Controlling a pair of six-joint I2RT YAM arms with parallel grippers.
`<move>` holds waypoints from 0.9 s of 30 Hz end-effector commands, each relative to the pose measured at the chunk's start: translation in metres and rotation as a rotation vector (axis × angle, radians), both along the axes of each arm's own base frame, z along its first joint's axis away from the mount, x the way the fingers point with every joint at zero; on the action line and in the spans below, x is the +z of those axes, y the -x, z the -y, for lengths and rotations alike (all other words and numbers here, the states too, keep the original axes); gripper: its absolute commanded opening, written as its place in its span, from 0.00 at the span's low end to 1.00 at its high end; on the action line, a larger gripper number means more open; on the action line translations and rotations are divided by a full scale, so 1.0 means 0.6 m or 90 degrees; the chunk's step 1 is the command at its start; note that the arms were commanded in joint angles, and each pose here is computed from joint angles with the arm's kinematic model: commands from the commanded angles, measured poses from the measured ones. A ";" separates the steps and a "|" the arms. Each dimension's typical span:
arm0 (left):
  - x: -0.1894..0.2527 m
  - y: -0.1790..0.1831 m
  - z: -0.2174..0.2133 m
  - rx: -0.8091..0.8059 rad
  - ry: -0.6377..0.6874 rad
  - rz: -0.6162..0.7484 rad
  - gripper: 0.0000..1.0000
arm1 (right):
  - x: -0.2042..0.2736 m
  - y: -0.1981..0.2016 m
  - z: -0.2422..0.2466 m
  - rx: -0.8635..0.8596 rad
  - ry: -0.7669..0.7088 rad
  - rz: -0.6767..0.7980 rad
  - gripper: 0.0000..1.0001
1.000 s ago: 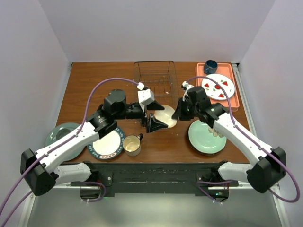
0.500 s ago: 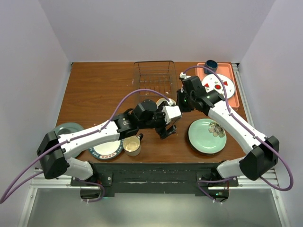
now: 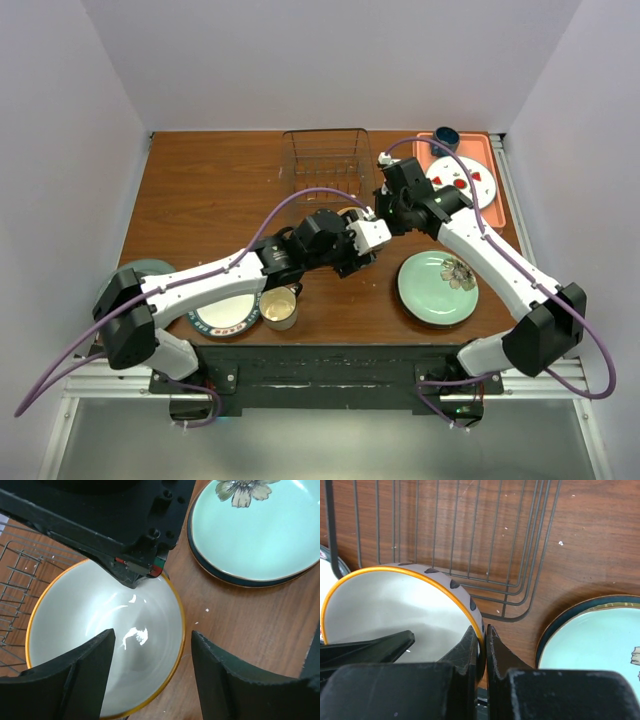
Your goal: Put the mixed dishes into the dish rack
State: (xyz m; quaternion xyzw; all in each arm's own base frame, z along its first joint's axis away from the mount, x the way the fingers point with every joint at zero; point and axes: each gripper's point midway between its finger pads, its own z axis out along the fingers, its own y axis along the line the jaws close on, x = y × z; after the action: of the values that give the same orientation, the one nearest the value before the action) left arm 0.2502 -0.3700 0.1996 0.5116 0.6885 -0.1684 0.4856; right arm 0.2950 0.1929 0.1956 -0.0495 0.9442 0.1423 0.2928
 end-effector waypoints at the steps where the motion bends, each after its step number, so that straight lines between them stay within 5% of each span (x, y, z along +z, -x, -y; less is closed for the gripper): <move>1: 0.010 -0.011 0.010 0.000 -0.020 0.029 0.64 | 0.058 -0.016 -0.016 0.012 -0.040 0.055 0.00; 9: -0.005 -0.009 0.017 -0.011 -0.040 0.026 0.36 | 0.067 -0.017 -0.026 0.026 -0.057 0.059 0.02; 13: -0.009 -0.007 0.019 -0.017 -0.048 0.024 0.05 | 0.070 -0.018 -0.028 0.027 -0.059 0.060 0.03; 15: -0.012 -0.008 0.018 -0.016 -0.053 0.023 0.00 | 0.071 -0.018 -0.027 0.026 -0.058 0.062 0.06; 18: -0.010 -0.007 0.018 -0.015 -0.049 0.023 0.00 | 0.069 -0.018 -0.024 0.020 -0.059 0.061 0.15; 23: 0.014 -0.003 0.022 -0.005 -0.002 0.019 0.00 | 0.079 -0.031 -0.006 -0.036 -0.050 0.091 0.54; 27: 0.030 -0.005 0.022 0.026 0.042 0.006 0.00 | 0.101 -0.044 0.012 -0.094 -0.054 0.132 0.75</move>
State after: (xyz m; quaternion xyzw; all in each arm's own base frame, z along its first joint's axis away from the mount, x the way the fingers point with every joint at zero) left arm 0.2434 -0.3765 0.1774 0.5422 0.6936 -0.1519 0.4493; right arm 0.3044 0.1939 0.2102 -0.0394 0.9348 0.1459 0.3214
